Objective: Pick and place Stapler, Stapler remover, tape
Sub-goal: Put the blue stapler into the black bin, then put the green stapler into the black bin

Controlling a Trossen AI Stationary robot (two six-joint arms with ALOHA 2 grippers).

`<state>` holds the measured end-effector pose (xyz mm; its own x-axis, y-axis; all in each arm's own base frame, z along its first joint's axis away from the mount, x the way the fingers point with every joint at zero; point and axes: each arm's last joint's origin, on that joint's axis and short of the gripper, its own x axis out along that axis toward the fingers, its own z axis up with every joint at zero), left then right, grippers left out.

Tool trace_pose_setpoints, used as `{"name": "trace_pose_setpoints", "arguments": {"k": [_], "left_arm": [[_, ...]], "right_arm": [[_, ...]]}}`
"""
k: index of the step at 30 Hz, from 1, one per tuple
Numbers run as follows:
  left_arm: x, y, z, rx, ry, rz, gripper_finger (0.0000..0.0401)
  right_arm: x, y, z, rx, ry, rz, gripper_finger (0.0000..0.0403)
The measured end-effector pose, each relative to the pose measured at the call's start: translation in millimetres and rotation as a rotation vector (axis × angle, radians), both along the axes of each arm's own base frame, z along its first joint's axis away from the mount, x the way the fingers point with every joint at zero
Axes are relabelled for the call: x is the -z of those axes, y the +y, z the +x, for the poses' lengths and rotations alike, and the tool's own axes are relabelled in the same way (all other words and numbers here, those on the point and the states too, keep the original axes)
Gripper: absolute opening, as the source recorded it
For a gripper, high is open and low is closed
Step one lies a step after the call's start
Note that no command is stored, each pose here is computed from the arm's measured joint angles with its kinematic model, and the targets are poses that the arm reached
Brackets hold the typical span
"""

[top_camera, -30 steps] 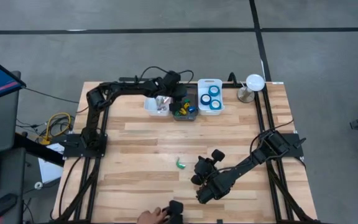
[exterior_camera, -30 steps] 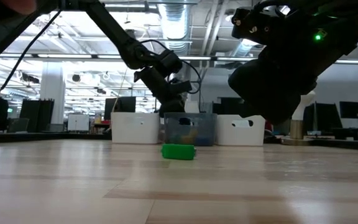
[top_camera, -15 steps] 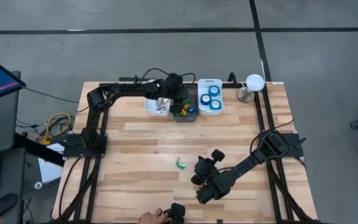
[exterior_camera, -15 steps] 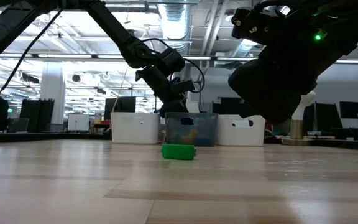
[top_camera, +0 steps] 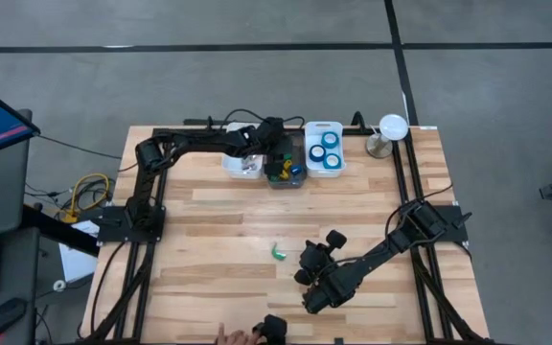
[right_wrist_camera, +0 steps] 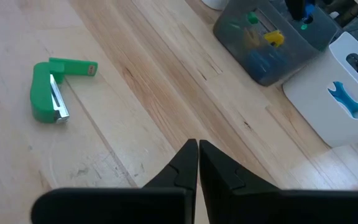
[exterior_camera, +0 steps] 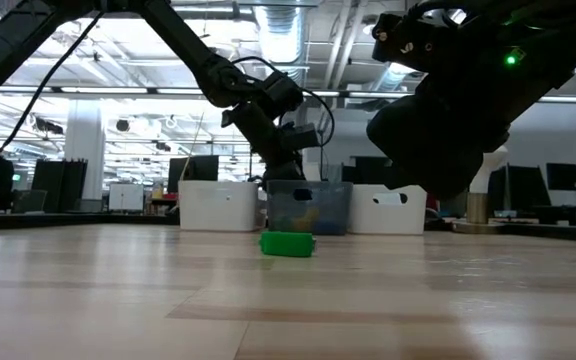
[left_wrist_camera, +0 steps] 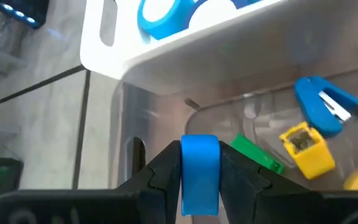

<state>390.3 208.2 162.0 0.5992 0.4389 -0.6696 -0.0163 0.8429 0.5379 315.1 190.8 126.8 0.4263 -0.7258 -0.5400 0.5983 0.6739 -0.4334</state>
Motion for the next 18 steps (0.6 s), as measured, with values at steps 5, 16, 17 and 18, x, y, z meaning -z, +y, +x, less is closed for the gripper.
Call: {"name": "trace_pose_setpoints", "arguments": {"k": [5, 16, 17, 18], "left_arm": [[-1.2, 0.3, 0.3, -0.03, -0.025, -0.017, 0.0086], [-11.7, -1.1, -2.8, -0.037, -0.036, 0.0, 0.0126], [-15.2, -1.5, -3.9, -0.036, -0.037, 0.001, 0.0135], [-18.4, -1.6, -3.9, -0.036, -0.048, 0.007, 0.0145]], "right_arm": [[0.0, 0.1, 0.1, 0.0, -0.002, 0.001, 0.0008], [0.0, 0.1, 0.1, -0.003, 0.003, -0.001, 0.0008], [0.0, 0.1, 0.1, -0.003, 0.003, -0.001, 0.0008], [0.0, 0.1, 0.1, -0.003, 0.003, -0.001, 0.0008]]}}
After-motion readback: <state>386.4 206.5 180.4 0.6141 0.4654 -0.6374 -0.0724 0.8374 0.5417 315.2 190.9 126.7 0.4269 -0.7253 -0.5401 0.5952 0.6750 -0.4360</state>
